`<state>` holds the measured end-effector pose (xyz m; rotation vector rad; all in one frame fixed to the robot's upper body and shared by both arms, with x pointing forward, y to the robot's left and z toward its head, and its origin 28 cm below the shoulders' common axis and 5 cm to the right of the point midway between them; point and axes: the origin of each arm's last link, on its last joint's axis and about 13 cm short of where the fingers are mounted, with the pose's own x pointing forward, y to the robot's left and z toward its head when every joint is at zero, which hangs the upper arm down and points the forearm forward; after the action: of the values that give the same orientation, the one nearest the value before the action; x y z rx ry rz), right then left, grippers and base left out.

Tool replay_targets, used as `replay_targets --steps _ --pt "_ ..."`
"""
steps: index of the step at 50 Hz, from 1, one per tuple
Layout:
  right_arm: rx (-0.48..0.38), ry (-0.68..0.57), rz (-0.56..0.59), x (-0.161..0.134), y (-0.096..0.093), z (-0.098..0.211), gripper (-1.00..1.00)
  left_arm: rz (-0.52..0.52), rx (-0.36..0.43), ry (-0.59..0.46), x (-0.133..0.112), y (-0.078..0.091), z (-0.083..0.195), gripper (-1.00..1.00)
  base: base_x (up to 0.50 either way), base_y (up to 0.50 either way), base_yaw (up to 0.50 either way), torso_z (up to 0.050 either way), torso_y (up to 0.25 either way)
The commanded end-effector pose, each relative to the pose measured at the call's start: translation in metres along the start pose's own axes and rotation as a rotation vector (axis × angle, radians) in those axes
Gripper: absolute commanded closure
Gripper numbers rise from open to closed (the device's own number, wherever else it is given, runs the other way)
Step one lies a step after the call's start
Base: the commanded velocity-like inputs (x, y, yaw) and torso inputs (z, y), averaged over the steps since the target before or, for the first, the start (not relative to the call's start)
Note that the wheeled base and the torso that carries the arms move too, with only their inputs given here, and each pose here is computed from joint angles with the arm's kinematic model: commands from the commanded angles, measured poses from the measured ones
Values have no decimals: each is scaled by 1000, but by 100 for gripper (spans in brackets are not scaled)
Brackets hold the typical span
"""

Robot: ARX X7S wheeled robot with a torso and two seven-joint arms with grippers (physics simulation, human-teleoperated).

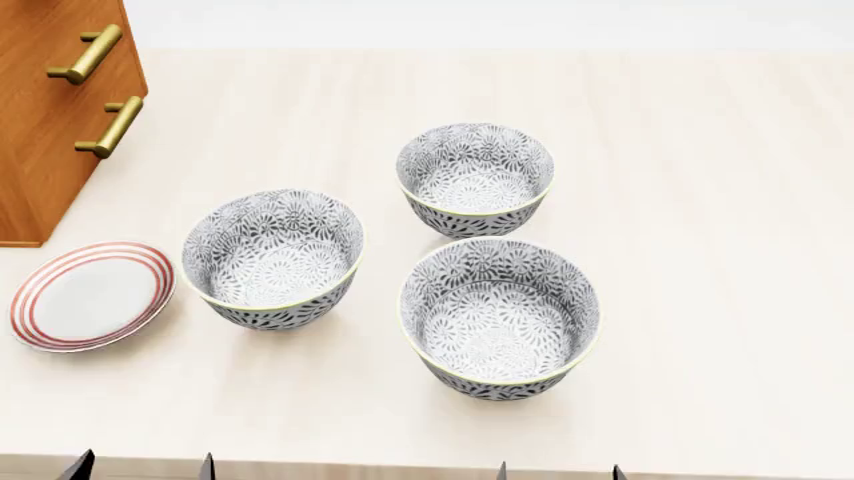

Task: Stack the bowl at the front on the bowl in the middle.

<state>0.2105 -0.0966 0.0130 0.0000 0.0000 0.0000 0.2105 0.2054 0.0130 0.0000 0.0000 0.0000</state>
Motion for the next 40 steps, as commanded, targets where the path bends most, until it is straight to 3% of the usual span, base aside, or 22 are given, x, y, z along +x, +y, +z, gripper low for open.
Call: replay_targets --steps 1,17,19,20,22,26,30,31,40 --pt "0 0 0 -1 0 0 -100 0 0 1 0 0 -1 -100 0 0 0 0 0" --pt "0 47 -39 3 1 11 -100 -6 3 15 2 0 11 -100 0 0 0 0 0" --pt "6 81 -55 7 0 21 -100 -3 13 21 8 1 21 -100 0 0 0 0 0" --pt "16 82 -69 14 -2 42 -100 -15 -18 19 20 2 45 -100 0 0 0 0 0" --pt "11 53 -19 18 -5 72 -100 -22 -17 54 29 2 67 -100 0 0 0 0 0" --pt "-12 -35 16 34 -14 137 -100 -51 -30 -39 44 -2 126 -100 0 0 0 0 0" --pt "-2 -78 24 51 -22 177 -100 -46 -55 -123 56 -3 171 -100 0 0 0 0 0" --pt "-47 -72 19 56 -23 185 -100 -61 -59 -133 59 -4 182 -100 0 0 0 0 0" --pt "-66 -129 -8 60 -27 211 -100 -25 -36 -199 71 -5 202 -100 0 0 0 0 0"
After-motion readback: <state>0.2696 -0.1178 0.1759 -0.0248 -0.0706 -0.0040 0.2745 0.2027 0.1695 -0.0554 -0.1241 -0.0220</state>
